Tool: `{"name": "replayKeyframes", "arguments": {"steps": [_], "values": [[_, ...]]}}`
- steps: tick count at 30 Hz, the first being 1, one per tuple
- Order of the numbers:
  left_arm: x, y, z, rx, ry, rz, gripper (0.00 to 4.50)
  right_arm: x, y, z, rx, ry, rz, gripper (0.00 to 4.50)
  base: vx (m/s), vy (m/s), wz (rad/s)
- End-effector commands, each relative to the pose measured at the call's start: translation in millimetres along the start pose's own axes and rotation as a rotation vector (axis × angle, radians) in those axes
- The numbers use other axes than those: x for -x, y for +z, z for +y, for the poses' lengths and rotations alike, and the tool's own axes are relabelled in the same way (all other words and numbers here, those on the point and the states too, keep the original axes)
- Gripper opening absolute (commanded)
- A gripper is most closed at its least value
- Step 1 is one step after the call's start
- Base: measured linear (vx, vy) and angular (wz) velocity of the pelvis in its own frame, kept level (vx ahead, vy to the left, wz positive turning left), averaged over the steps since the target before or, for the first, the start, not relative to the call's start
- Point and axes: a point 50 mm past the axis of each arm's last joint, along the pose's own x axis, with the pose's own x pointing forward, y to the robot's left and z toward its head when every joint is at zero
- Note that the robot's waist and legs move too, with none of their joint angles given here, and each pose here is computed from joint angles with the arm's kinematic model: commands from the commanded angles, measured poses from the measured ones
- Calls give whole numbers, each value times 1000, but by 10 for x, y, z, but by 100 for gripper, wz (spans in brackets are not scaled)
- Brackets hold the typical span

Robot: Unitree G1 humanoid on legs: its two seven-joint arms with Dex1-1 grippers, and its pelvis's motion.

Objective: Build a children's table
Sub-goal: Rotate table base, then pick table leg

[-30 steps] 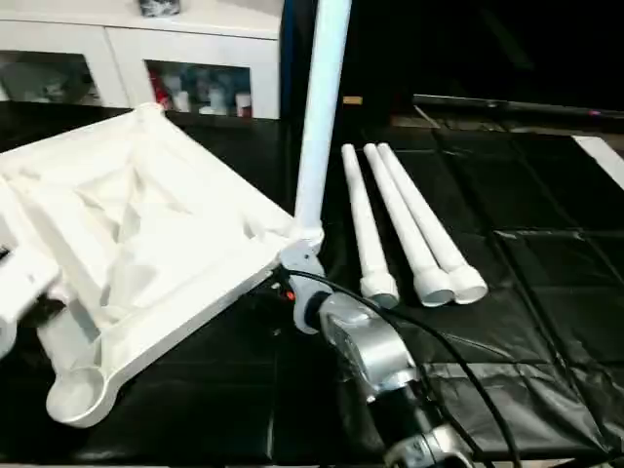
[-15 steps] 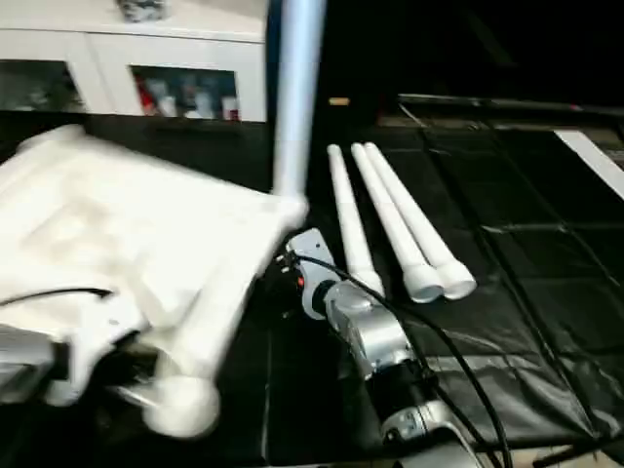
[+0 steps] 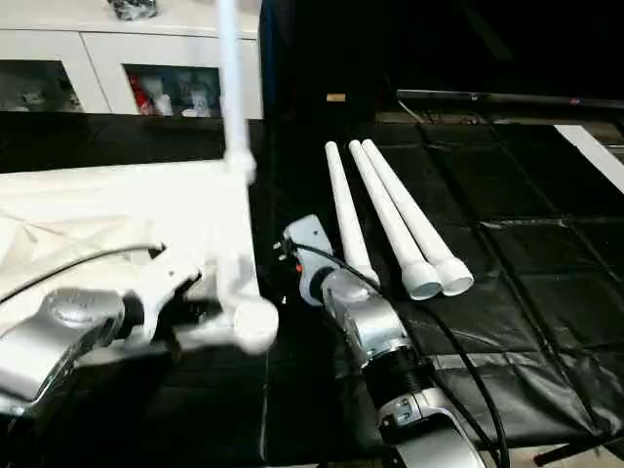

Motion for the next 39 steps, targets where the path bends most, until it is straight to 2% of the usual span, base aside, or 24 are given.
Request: {"name": "replayKeyframes", "arguments": {"steps": [1,2,3,5,7,9,13,15,21,25,27,29,31,39], "values": [[53,79,65,-24,27,-40,1,52,255,-125,-17,-73,-75,450,0,0,0],[81,91,64,-13,8,-57,1,75,300,-185,-28,-113,-82,450,0,0,0],[131,97,21,-15,-56,-66,21,103,340,-278,-31,-174,-76,450,0,0,0],[201,99,-19,-23,-101,-66,21,141,380,-392,-31,-242,-51,450,0,0,0],[261,108,-43,-25,-125,-72,50,168,410,-471,-50,-276,-26,450,0,0,0],[356,170,-80,-48,-163,-120,56,187,439,-562,-91,-299,13,450,0,0,0],[429,245,-126,-60,-206,-163,91,210,426,-656,-111,-353,71,450,0,0,0],[482,306,-147,-68,-226,-191,102,223,378,-713,-139,-380,141,450,0,0,0],[540,398,-200,-80,-254,-223,147,267,276,-784,-208,-432,242,450,0,0,0],[542,409,-210,-75,-258,-226,193,288,227,-803,-246,-445,279,450,0,0,0],[539,410,-211,-73,-257,-223,211,295,183,-795,-277,-427,308,422,0,0,0],[536,412,-210,-73,-256,-222,220,299,156,-786,-297,-415,324,414,0,0,0],[534,419,-210,-77,-254,-223,248,311,122,-792,-307,-420,343,390,0,0,0],[524,427,-220,-78,-253,-224,315,331,78,-796,-340,-408,376,323,0,0,0]]}}
